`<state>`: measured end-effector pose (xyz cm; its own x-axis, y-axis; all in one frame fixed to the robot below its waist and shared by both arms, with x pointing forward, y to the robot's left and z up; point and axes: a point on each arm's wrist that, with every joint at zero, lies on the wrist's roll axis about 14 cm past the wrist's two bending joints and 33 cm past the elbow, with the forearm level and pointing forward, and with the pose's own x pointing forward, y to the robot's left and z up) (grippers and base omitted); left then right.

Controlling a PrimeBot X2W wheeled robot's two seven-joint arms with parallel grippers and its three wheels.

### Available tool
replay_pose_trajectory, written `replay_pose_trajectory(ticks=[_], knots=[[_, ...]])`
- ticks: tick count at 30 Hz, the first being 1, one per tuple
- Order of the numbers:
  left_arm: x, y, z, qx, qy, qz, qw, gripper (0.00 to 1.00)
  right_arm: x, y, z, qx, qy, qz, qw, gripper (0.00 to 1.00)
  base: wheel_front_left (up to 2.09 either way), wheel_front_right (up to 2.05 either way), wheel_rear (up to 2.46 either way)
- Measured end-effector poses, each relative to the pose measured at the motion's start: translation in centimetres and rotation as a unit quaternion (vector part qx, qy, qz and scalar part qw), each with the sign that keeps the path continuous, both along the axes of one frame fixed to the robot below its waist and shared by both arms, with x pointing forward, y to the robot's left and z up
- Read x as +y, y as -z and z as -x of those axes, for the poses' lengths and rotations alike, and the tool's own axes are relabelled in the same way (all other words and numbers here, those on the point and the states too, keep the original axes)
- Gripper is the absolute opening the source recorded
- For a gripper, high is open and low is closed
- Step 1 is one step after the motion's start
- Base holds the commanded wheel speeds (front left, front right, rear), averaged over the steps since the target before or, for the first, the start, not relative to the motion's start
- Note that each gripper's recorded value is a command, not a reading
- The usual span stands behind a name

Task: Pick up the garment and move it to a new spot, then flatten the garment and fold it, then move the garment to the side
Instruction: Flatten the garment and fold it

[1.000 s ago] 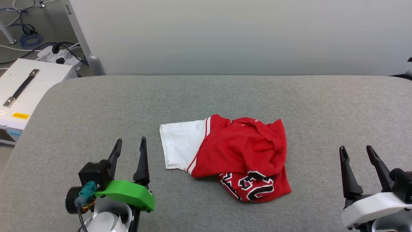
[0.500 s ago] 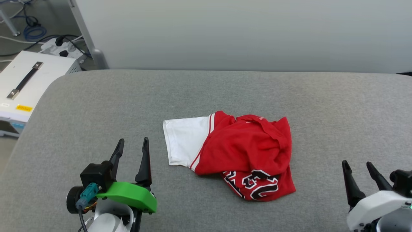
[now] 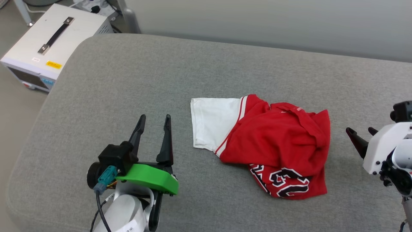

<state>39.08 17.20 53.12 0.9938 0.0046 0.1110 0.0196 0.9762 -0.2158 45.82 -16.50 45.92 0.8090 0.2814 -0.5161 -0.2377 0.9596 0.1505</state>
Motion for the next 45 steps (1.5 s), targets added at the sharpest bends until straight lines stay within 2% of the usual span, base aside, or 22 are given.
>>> replay_pose_trajectory(ticks=[1,6,13,15,16,20,25,30,33,37,41,43,44,45], knots=[[0.1,0.3,-0.2,0.004,0.001,-0.002,1.0,1.0,1.2,0.7,-1.1,0.019,-0.029,0.013,0.999,1.0,0.0,0.0,0.0],[0.5,1.1,-0.7,0.013,-0.007,-0.006,1.0,1.0,3.7,4.0,-2.1,0.085,-0.085,0.038,0.992,1.0,0.0,0.0,0.0],[1.4,2.4,-0.9,0.03,-0.026,0.001,0.999,1.0,4.4,9.8,-0.3,0.219,-0.134,0.076,0.963,1.0,0.0,0.0,0.0],[1.7,2.8,-0.9,0.035,-0.032,0.003,0.999,1.0,4.7,10.4,-0.2,0.243,-0.145,0.079,0.956,0.41,0.0,0.0,0.0],[2.1,3.1,-1.0,0.039,-0.039,0.002,0.998,1.0,4.8,10.4,-0.4,0.25,-0.152,0.08,0.953,0.0,0.0,0.0,0.0],[2.2,3.3,-0.9,0.041,-0.038,0.002,0.998,1.0,5.1,9.4,-1.0,0.227,-0.149,0.066,0.96,0.0,0.0,0.0,0.0],[1.9,2.9,-0.9,0.034,-0.031,0.002,0.999,1.0,5.0,5.4,-2.9,0.149,-0.137,0.045,0.978,0.0,0.0,0.0,0.0],[1.1,2.9,-0.6,0.034,-0.018,0.005,0.999,1.0,1.8,-0.8,-4.6,0.054,-0.099,0.044,0.993,0.0,0.0,0.0,0.0],[0.5,2.9,-0.5,0.032,-0.011,0.008,0.999,1.0,-1.2,-2.6,-3.6,0.025,-0.065,0.053,0.996,0.0,0.0,0.0,0.0],[-0.2,3.0,-0.3,0.035,0.001,0.01,0.999,1.0,-4.7,-2.0,0.4,0.035,-0.016,0.061,0.997,0.0,0.0,0.0,0.0],[-1.3,3.0,-0.4,0.033,0.018,0.009,0.999,1.0,-6.5,1.0,6.8,0.087,0.037,0.043,0.995,0.0,0.0,0.0,0.0],[-1.8,2.9,-0.5,0.032,0.026,0.009,0.999,1.0,-5.9,3.2,10.8,0.13,0.053,0.022,0.99,0.0,0.0,0.0,0.0],[-2.4,3.0,-0.7,0.036,0.038,0.006,0.999,1.0,-3.6,6.1,15.9,0.194,0.066,-0.022,0.978,0.0,0.0,0.0,0.0],[-2.6,3.0,-0.7,0.036,0.041,0.006,0.998,1.0,-2.8,7.0,17.5,0.215,0.07,-0.038,0.973,0.0,0.0,0.0,0.0]])
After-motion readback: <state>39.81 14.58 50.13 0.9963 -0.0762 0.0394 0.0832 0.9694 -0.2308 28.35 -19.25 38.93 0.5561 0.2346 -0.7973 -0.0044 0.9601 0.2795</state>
